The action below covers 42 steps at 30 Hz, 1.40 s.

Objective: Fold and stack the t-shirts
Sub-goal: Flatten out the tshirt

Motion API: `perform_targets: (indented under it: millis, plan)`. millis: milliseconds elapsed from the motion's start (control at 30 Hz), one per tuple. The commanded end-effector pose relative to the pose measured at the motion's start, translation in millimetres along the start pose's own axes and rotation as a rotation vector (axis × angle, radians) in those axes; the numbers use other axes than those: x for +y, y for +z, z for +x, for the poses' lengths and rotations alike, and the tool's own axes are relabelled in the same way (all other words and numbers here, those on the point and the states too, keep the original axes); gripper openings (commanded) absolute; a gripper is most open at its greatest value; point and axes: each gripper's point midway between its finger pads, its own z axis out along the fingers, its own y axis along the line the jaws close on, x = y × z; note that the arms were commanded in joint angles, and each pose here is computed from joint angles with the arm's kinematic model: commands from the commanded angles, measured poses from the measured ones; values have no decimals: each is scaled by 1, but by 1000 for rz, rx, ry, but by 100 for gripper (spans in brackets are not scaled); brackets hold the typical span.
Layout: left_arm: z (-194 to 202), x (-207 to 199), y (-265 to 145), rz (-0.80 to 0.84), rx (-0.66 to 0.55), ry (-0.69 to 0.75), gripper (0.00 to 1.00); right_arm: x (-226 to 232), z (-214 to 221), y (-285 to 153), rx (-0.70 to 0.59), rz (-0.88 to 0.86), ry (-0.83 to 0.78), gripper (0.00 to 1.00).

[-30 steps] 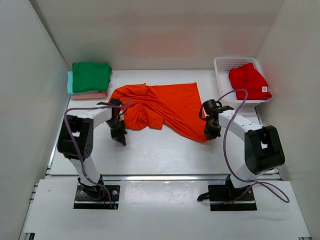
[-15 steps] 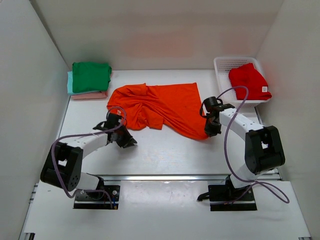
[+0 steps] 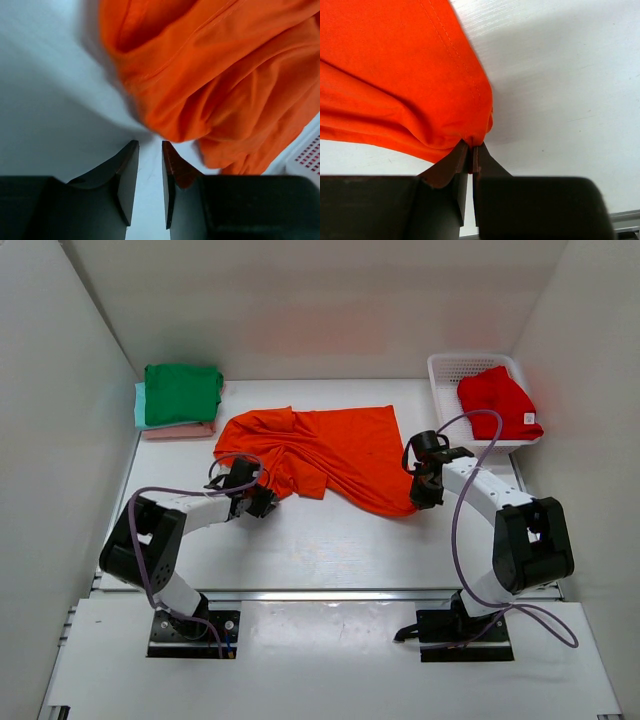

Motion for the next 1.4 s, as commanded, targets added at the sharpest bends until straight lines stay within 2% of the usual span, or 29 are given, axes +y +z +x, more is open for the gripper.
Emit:
perform_targets:
  millis: [0, 300, 333, 367, 400, 467, 567, 767, 800, 833, 900, 933, 967, 1033, 1100, 1133, 1233, 1367]
  plan:
    - [-22, -25, 6, 41, -90, -98, 36, 3, -15, -8, -48, -26, 22, 0]
    - [-25, -30, 30, 15, -112, -142, 38, 10, -25, -11, -54, -47, 4, 0]
    - [-28, -31, 31, 20, -118, -150, 33, 12, -23, -11, -51, -49, -1, 0]
    - [-29, -32, 31, 24, -115, -148, 11, 9, -25, -12, -50, -47, 4, 0]
    - [-31, -28, 34, 12, -113, -142, 0, 9, -28, -11, -54, -51, 5, 0]
    - [-39, -26, 32, 0, -104, -119, 0, 8, -30, -10, -52, -49, 7, 0]
    - [-65, 4, 12, -80, -123, -54, 0, 6, -33, -9, -58, -43, -3, 0]
    - [-145, 62, -48, -129, -305, -136, 0, -7, -30, 0, -50, -11, 6, 1]
    - [-150, 60, -52, -112, -318, -116, 22, -8, -30, 2, -48, -12, 7, 0]
    - [-154, 60, -54, -106, -313, -104, 33, -11, -32, 3, -52, 2, 16, 0]
    - [-151, 51, -56, -107, -296, -39, 39, -9, -34, 3, -54, -3, 7, 0]
    - [-151, 41, -59, -88, -285, -1, 48, -8, -34, 3, -53, -3, -5, 0]
    - [-146, 36, -61, -85, -267, 28, 53, -7, -33, 4, -47, -2, 2, 0]
    - [-126, 21, -65, -37, -221, 65, 56, -7, -34, 5, -55, 7, -6, 0]
    - [-96, 31, -65, -46, -152, 71, 57, -5, -32, 4, -47, -1, -13, 0]
    - [-92, 28, -71, -25, -158, 53, 59, -2, -34, 4, -52, -9, -8, 0]
    - [-63, 79, -80, -125, -96, 27, 59, 0, -32, 6, -49, -17, -11, 0]
    - [-50, 99, -91, -176, -80, 75, 60, 4, -31, 5, -50, -32, -9, 0]
